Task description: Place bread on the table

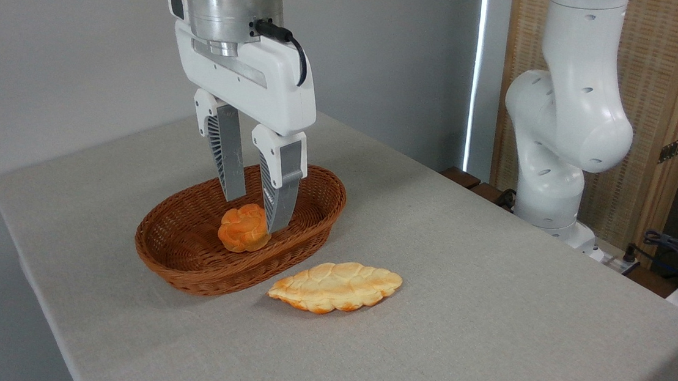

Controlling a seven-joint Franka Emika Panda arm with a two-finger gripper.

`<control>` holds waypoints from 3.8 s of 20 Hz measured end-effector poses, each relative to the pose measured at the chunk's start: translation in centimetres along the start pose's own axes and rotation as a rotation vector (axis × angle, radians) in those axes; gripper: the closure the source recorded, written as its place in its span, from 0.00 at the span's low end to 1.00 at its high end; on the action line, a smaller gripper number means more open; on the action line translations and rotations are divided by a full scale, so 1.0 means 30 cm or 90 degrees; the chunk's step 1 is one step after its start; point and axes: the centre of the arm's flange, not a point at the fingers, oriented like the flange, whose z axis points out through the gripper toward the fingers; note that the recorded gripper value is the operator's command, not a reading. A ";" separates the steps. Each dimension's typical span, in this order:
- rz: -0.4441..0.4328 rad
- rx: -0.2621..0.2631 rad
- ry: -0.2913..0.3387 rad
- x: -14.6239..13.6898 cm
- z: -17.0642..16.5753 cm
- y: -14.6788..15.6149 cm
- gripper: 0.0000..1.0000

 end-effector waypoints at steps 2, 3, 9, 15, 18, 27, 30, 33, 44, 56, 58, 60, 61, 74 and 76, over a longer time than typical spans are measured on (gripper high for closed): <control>0.000 0.000 0.000 -0.001 0.001 0.000 0.00; 0.000 -0.001 -0.001 -0.001 0.003 0.000 0.00; 0.000 -0.002 -0.003 -0.001 0.007 0.000 0.00; -0.001 -0.002 -0.003 -0.002 0.007 -0.001 0.00; -0.001 -0.003 -0.004 -0.002 0.008 0.000 0.00; -0.001 -0.015 -0.018 -0.009 0.018 0.006 0.00; 0.001 -0.021 -0.026 -0.010 0.025 0.012 0.00; 0.007 -0.026 -0.032 0.002 0.044 0.029 0.00; 0.127 -0.043 -0.057 0.200 0.285 0.329 0.00; 0.189 -0.079 -0.081 0.313 0.498 0.549 0.00; 0.199 -0.077 -0.076 0.340 0.528 0.579 0.00; 0.205 -0.076 -0.078 0.355 0.553 0.596 0.00; 0.207 -0.076 -0.080 0.357 0.560 0.599 0.00; 0.213 -0.076 -0.085 0.371 0.595 0.616 0.72; 0.212 -0.076 -0.085 0.370 0.595 0.614 0.72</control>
